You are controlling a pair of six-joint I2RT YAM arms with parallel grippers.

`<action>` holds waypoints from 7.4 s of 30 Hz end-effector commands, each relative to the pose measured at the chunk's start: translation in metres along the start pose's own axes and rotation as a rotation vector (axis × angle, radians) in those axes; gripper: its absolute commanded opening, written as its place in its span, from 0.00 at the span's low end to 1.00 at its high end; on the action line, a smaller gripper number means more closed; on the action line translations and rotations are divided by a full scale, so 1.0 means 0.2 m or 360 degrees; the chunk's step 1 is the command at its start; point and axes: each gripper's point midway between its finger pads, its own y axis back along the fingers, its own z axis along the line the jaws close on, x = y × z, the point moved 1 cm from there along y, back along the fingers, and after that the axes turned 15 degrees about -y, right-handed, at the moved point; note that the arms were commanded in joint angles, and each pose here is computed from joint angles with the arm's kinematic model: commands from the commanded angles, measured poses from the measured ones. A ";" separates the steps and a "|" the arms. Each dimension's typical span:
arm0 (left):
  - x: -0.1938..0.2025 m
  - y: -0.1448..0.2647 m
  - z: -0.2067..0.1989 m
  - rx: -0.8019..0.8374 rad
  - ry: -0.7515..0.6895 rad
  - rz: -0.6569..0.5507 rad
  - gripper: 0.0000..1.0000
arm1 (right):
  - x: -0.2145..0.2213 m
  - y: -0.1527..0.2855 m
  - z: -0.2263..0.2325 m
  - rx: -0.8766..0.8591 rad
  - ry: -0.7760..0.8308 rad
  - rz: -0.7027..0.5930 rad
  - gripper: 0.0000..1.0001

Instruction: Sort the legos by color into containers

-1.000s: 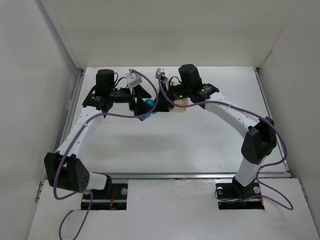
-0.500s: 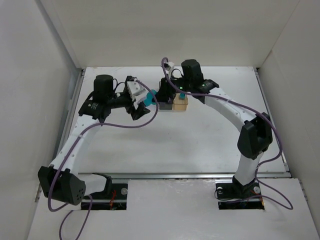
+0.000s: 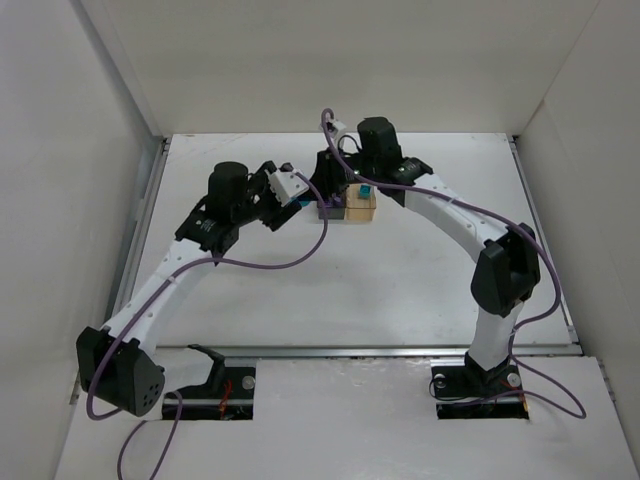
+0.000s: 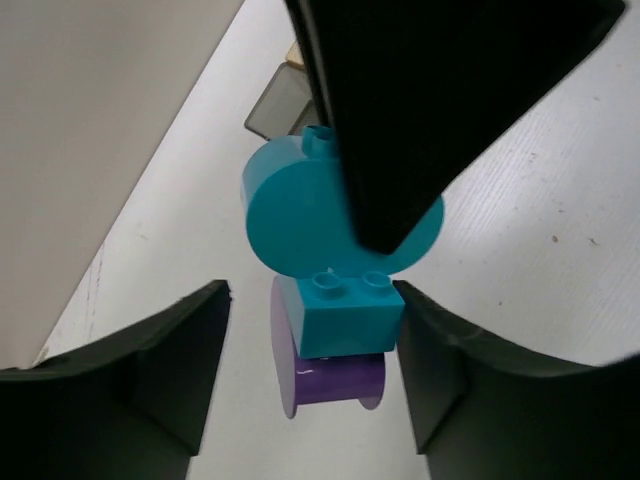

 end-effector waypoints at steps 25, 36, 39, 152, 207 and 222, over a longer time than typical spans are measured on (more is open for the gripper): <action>0.21 -0.03 -0.18 0.0087 0.0168 0.0194 0.00 | -0.39 0.38 -0.58 0.0575 -0.0415 -0.0595 0.00; 0.22 -0.04 -0.20 0.0095 0.0202 0.0204 0.00 | -0.10 0.39 -1.15 0.1143 -0.0614 -0.0392 0.00; 0.20 -0.04 -0.18 0.0095 0.0198 0.0183 0.00 | -0.08 0.39 -1.19 0.1177 -0.0602 -0.0354 0.36; 0.10 0.00 -0.15 0.0384 0.0362 -0.0042 0.00 | -0.30 0.49 -1.23 0.1225 -0.0102 -0.0464 0.57; 0.06 -1.15 0.19 -0.0179 0.0938 0.0109 0.70 | 0.08 0.72 -1.60 0.1527 -0.0714 -0.0606 0.67; 0.24 -0.84 0.35 -0.0400 0.0921 0.0368 0.71 | 0.10 0.63 -1.49 0.1351 -0.0757 -0.0600 0.63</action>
